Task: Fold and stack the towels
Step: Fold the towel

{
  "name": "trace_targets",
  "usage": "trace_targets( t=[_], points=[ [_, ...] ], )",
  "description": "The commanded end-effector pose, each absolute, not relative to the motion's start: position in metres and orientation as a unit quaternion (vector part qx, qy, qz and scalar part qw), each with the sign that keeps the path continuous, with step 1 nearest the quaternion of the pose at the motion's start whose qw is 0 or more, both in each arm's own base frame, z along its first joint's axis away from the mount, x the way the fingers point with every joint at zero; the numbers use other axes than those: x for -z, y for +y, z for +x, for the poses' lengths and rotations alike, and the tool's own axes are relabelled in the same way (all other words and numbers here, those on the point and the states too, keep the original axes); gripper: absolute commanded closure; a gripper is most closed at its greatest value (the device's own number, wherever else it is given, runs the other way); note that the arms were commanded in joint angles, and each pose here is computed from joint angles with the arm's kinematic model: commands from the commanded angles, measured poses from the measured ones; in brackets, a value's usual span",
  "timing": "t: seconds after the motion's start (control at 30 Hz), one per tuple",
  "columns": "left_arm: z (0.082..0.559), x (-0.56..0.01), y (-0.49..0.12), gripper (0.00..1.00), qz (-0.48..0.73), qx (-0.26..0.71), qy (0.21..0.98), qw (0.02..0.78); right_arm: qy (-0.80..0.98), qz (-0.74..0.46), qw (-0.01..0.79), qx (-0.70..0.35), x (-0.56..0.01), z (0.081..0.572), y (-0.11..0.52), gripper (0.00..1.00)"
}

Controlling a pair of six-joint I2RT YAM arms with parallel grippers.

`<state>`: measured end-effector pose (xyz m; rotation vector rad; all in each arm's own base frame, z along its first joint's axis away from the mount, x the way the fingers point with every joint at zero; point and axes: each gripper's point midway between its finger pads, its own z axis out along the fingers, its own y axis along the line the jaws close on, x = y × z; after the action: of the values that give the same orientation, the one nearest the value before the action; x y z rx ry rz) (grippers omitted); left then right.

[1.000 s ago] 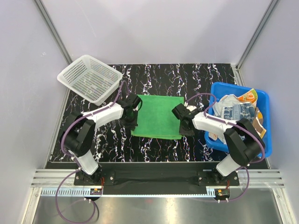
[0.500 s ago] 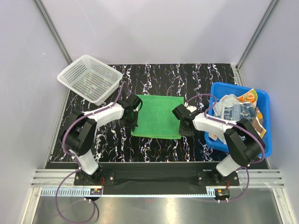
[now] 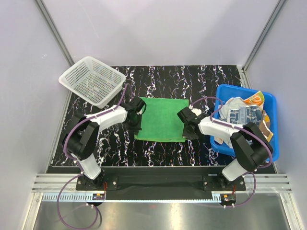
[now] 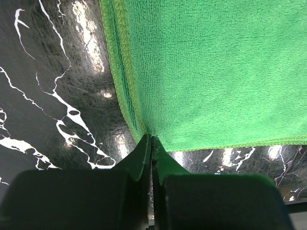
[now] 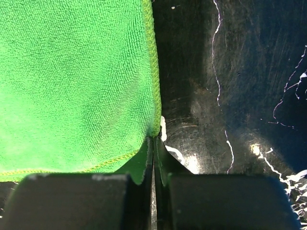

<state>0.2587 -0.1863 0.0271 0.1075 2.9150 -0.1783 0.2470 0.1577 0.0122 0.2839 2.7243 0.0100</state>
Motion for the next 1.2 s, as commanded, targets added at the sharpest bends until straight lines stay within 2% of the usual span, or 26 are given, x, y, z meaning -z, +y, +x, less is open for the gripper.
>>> trace_targets(
  t=[0.0, 0.33, 0.7, 0.77, 0.9, 0.93, 1.17],
  points=[
    [0.263, -0.035, -0.186, 1.00, 0.033, 0.059, 0.990, 0.125, 0.975, 0.112, 0.191, 0.004, 0.002, 0.241, 0.150, 1.00],
    [0.277, -0.068, -0.187, 1.00, 0.037, 0.056, 0.985, 0.157, 0.970, 0.076, 0.231, -0.018, -0.043, 0.258, 0.158, 1.00],
    [0.276, -0.072, -0.185, 1.00, 0.033, 0.054, 0.985, 0.161, 0.969, 0.063, 0.234, -0.047, -0.055, 0.262, 0.170, 1.00],
    [0.274, -0.067, -0.183, 0.86, 0.031, 0.054, 0.985, 0.160, 0.968, 0.063, 0.236, -0.049, -0.056, 0.263, 0.171, 1.00],
    [0.269, -0.056, -0.187, 0.76, 0.032, 0.063, 0.987, 0.144, 0.969, 0.066, 0.232, -0.050, -0.053, 0.261, 0.170, 1.00],
    [0.268, -0.055, -0.188, 0.71, 0.032, 0.065, 0.987, 0.141, 0.969, 0.066, 0.231, -0.049, -0.051, 0.261, 0.170, 1.00],
    [0.262, -0.038, -0.188, 0.66, 0.038, 0.057, 0.990, 0.124, 0.970, 0.064, 0.229, -0.048, -0.050, 0.261, 0.170, 1.00]
  ],
)
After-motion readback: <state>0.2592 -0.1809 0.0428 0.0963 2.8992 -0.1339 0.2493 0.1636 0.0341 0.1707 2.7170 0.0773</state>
